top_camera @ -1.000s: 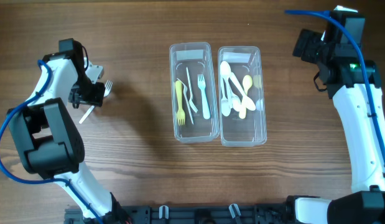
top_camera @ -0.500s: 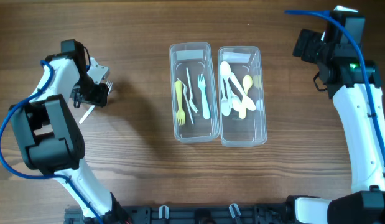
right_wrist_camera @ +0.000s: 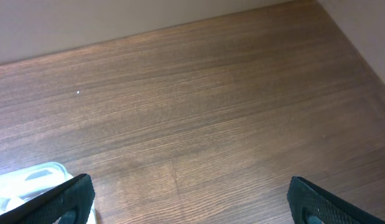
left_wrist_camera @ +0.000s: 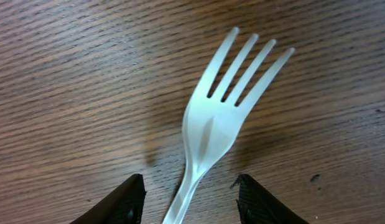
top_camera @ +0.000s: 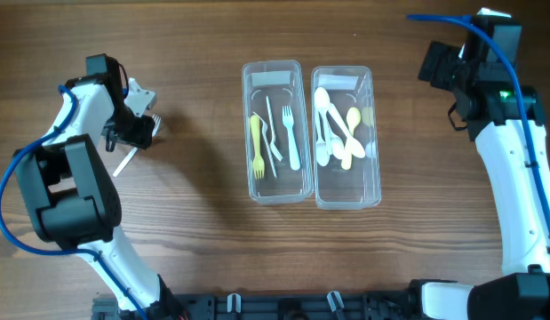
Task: Pack container
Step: 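Lower the left gripper and grasp the last white fork, then carry the white fork into the left container and release it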
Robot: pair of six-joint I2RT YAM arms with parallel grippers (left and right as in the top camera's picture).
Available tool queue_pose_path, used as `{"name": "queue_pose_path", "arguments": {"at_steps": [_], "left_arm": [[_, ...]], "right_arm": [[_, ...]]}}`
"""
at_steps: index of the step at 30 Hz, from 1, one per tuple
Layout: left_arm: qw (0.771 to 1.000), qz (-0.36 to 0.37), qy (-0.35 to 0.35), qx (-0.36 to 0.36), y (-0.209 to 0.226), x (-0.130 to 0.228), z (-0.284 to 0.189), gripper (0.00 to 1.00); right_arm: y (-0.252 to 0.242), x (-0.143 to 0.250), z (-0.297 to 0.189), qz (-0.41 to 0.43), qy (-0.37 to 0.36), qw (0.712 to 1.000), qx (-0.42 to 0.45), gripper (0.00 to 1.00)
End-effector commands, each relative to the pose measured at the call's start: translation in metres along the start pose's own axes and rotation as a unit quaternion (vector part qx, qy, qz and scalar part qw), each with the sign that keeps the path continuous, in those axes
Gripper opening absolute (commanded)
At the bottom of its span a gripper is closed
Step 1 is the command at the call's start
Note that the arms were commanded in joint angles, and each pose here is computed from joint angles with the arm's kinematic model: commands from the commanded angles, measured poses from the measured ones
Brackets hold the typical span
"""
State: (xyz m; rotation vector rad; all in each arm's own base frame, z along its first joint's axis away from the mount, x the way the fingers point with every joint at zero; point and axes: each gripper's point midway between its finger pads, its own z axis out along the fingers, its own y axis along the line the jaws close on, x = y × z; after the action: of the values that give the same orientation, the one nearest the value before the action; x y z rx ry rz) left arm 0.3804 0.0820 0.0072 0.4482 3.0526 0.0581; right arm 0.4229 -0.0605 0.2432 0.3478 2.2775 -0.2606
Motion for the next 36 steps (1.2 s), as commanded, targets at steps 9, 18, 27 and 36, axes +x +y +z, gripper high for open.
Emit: {"name": "queue_pose_path", "arguments": {"at_steps": [9, 18, 27, 36], "left_arm": [[0.999, 0.017, 0.012, 0.025, -0.008, 0.004, 0.017, 0.51], [0.999, 0.016, 0.025, 0.034, -0.011, 0.007, 0.030, 0.12], [1.000, -0.014, 0.011, 0.025, -0.014, -0.005, 0.029, 0.04], [0.994, -0.074, -0.080, -0.001, -0.033, -0.079, -0.022, 0.04]], "right_arm": [[-0.001, -0.002, 0.001, -0.008, -0.002, 1.000, 0.002, 1.00], [-0.001, -0.002, 0.001, -0.008, -0.002, 1.000, 0.002, 1.00], [-0.001, -0.002, 0.001, -0.008, -0.002, 1.000, 0.002, 1.00], [-0.001, -0.002, 0.001, -0.008, -0.002, 1.000, 0.002, 1.00]]}}
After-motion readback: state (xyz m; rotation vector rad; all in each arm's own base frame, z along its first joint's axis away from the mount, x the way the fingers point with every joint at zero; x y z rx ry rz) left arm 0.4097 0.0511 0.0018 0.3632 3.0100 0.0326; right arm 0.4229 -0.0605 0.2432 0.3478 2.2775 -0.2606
